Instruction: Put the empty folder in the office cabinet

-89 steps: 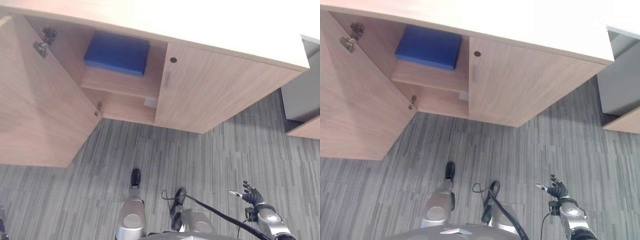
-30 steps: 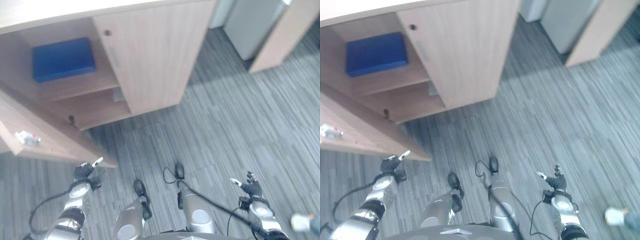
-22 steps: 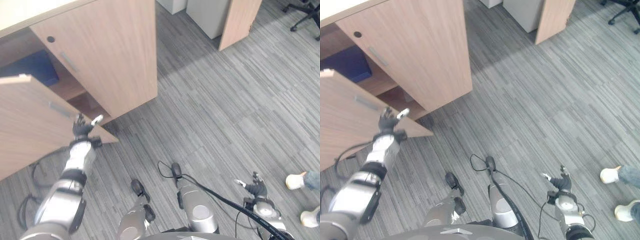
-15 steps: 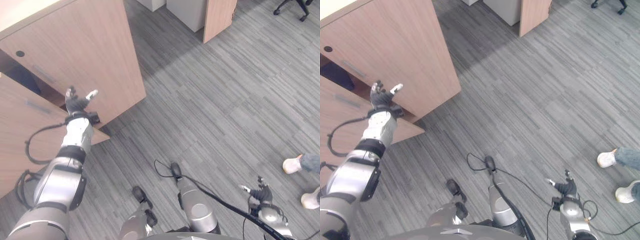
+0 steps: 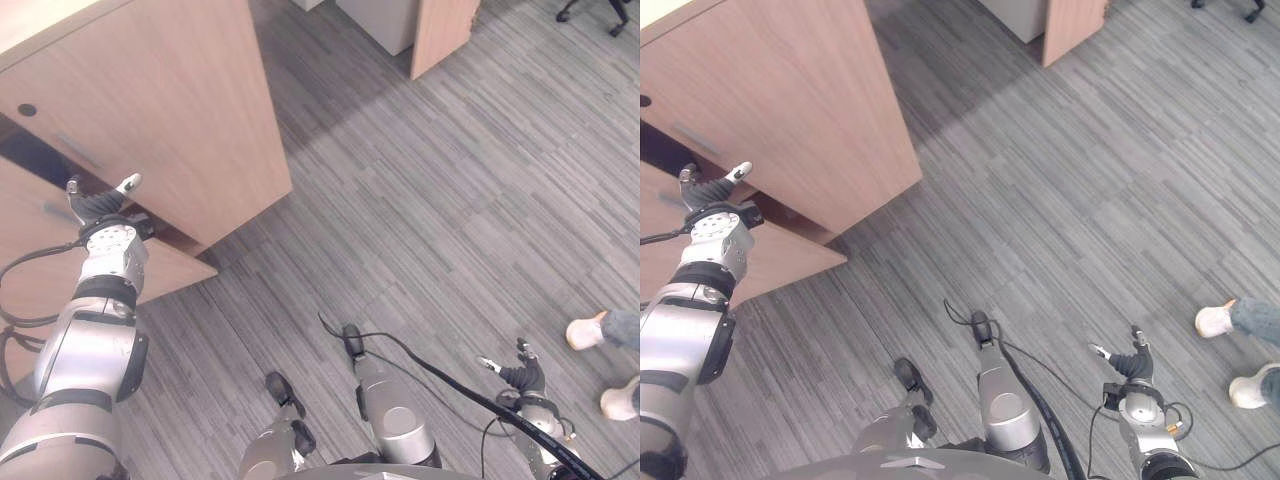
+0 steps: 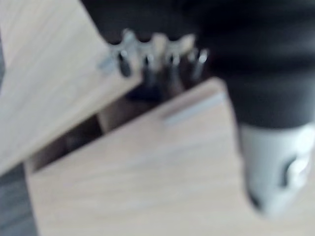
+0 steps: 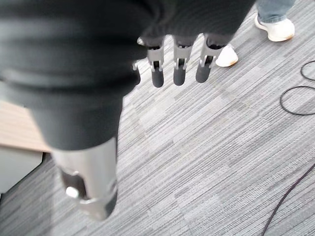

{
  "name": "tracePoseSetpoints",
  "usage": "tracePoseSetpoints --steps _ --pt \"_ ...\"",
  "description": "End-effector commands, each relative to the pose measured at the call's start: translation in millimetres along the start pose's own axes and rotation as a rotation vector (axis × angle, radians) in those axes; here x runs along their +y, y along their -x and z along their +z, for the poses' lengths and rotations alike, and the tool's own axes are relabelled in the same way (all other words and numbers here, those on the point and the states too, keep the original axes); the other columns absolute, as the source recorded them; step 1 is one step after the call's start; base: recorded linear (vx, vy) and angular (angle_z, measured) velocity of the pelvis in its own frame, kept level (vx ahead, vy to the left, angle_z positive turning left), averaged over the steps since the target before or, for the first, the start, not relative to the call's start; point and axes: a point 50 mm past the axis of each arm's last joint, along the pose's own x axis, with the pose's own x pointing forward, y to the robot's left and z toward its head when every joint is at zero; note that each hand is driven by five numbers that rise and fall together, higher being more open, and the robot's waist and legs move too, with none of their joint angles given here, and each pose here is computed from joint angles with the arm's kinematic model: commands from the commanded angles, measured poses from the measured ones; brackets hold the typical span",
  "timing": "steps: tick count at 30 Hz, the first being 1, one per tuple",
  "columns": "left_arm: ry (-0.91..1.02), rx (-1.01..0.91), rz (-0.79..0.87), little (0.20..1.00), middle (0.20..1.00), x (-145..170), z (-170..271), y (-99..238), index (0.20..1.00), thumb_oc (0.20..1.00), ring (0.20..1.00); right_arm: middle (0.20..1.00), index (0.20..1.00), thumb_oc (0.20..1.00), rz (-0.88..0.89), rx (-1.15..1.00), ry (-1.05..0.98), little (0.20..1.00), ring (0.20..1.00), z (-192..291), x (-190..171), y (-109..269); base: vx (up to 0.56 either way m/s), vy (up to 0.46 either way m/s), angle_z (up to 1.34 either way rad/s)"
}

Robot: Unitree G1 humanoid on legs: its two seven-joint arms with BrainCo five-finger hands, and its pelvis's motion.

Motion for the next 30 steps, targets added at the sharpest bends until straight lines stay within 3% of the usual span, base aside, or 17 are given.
tracePoseSetpoints --steps 1,4,6,7,10,12,18,24,26,28,30 --pt "0.022 -0.042 0.025 1.000 1.000 24.8 8.2 -1.9 1.000 1.000 1.000 1.000 1.000 1.000 -0.012 -0.064 0.051 1.000 1.000 8.2 -9.1 -1.3 0.00 -0.043 0.23" --pt "0.008 0.067 -0.075 1.000 1.000 10.7 -53.2 19.1 1.000 1.000 1.000 1.000 1.000 1.000 0.010 -0.051 0.053 1.000 1.000 6.8 -0.3 0.2 -0.01 -0.114 0.13" --pt "0.009 0.098 -0.081 1.000 1.000 9.7 -68.0 25.5 1.000 1.000 1.000 1.000 1.000 1.000 0.015 -0.047 0.056 1.000 1.000 6.1 1.8 0.6 0.02 -0.137 0.23" --pt "-0.013 0.192 -0.127 1.000 1.000 8.7 -117.8 53.6 1.000 1.000 1.000 1.000 1.000 1.000 0.025 -0.019 0.064 1.000 1.000 0.3 5.8 2.7 0.04 -0.240 0.34" --pt "-0.027 0.271 -0.199 1.000 1.000 3.8 -151.5 78.8 1.000 1.000 1.000 1.000 1.000 1.000 0.037 0.003 0.068 1.000 1.000 -4.7 8.9 4.9 0.03 -0.227 0.36" --pt "-0.066 0.425 -0.318 1.000 1.000 -5.1 -200.1 124.1 1.000 1.000 1.000 1.000 1.000 1.000 0.066 0.023 0.074 1.000 1.000 -10.6 12.1 7.8 0.02 -0.311 0.54" --pt "-0.005 0.626 -0.215 1.000 1.000 27.8 -248.7 180.0 1.000 1.000 1.000 1.000 1.000 1.000 0.198 0.051 0.086 1.000 1.000 -11.0 22.1 6.9 0.03 -0.230 0.26" --pt "0.026 0.715 -0.171 1.000 1.000 44.2 -265.0 203.4 1.000 1.000 1.000 1.000 1.000 1.000 0.329 0.093 0.144 1.000 1.000 -18.1 30.9 9.6 -0.01 -0.115 0.16" --pt "0.056 0.814 -0.141 1.000 1.000 54.8 -276.0 218.2 1.000 1.000 1.000 1.000 1.000 1.000 0.390 0.167 0.158 1.000 1.000 -30.6 34.2 13.3 -0.06 -0.160 0.28" --pt "0.024 1.046 -0.179 1.000 1.000 62.3 -296.0 248.8 1.000 1.000 1.000 1.000 1.000 1.000 0.443 0.289 0.136 1.000 1.000 -47.6 36.6 17.8 -0.04 -0.124 0.47" --pt "0.011 1.089 -0.195 1.000 1.000 62.6 -299.3 254.7 1.000 1.000 1.000 1.000 1.000 1.000 0.456 0.311 0.141 1.000 1.000 -51.8 38.3 19.1 -0.02 -0.045 0.37"
